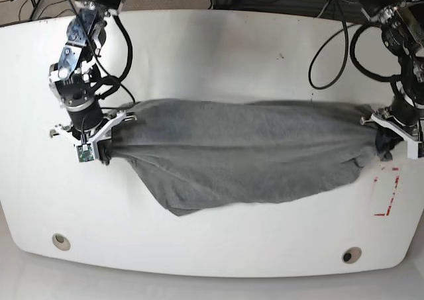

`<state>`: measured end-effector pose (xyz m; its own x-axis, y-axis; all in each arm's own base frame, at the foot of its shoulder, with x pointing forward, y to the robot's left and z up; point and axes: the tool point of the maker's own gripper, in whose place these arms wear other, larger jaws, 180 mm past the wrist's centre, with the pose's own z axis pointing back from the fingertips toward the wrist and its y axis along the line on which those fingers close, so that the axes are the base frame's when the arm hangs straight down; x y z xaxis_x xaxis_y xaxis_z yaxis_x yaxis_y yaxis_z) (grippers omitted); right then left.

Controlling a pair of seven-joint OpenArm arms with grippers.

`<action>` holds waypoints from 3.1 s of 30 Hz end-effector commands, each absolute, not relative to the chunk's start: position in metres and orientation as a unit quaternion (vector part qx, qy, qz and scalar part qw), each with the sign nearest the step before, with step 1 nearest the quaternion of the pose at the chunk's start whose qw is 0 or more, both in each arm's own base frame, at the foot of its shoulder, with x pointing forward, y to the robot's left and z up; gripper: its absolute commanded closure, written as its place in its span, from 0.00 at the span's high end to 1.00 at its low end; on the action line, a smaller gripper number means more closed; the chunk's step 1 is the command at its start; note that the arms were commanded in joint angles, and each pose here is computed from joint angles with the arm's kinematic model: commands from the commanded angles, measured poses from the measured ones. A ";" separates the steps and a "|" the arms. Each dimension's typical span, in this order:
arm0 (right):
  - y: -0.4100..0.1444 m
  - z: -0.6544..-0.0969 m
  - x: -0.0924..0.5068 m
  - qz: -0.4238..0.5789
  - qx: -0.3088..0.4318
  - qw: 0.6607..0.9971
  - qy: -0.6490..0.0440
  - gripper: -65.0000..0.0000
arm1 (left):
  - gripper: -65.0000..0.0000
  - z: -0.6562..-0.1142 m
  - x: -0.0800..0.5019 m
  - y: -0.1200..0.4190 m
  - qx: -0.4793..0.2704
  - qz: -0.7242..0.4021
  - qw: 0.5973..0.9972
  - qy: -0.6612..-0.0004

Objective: Fold the T-shirt properly
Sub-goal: 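Drag the stretched grey T-shirt with both grippers across the table, then open both grippers to release the T-shirt edge, then move the right gripper to a T-shirt hem corner and pinch it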

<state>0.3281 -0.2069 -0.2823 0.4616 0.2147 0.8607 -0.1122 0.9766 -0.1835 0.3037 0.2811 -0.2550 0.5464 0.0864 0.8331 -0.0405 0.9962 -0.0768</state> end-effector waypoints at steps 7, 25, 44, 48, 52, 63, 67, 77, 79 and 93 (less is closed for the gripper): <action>-0.203 -0.313 0.291 0.082 -0.040 0.875 -0.476 0.01 | 0.00 -0.284 0.265 0.287 -0.015 0.033 0.903 -0.428; -0.192 -0.345 0.257 0.070 -0.020 0.900 -0.431 0.01 | 0.00 -0.318 0.222 0.293 -0.002 0.028 0.933 -0.359; -0.194 -0.368 0.240 0.066 -0.017 0.916 -0.396 0.06 | 0.00 -0.331 0.202 0.303 0.031 0.022 0.945 -0.324; -0.194 -0.370 0.237 0.065 -0.017 0.918 -0.392 0.30 | 0.00 -0.333 0.200 0.302 0.030 0.022 0.947 -0.320; -0.192 -0.374 0.230 0.065 -0.012 0.921 -0.385 0.61 | 0.24 -0.336 0.193 0.305 0.035 0.016 0.951 -0.307; -0.183 -0.359 0.238 0.062 -0.007 0.911 -0.408 0.84 | 0.88 -0.331 0.193 0.313 0.043 0.022 0.949 -0.312; -0.181 -0.347 0.255 0.061 -0.006 0.900 -0.431 0.84 | 0.88 -0.325 0.197 0.314 0.045 0.022 0.946 -0.322; -0.181 -0.301 0.318 0.057 -0.006 0.861 -0.506 0.84 | 0.88 -0.295 0.234 0.323 0.058 0.015 0.925 -0.374; -0.180 -0.295 0.334 0.054 -0.001 0.855 -0.516 0.84 | 0.88 -0.288 0.241 0.324 0.060 0.014 0.921 -0.385; -0.159 -0.330 0.426 0.075 0.059 0.876 -0.474 0.84 | 0.88 -0.232 0.273 0.357 0.095 0.050 0.879 -0.464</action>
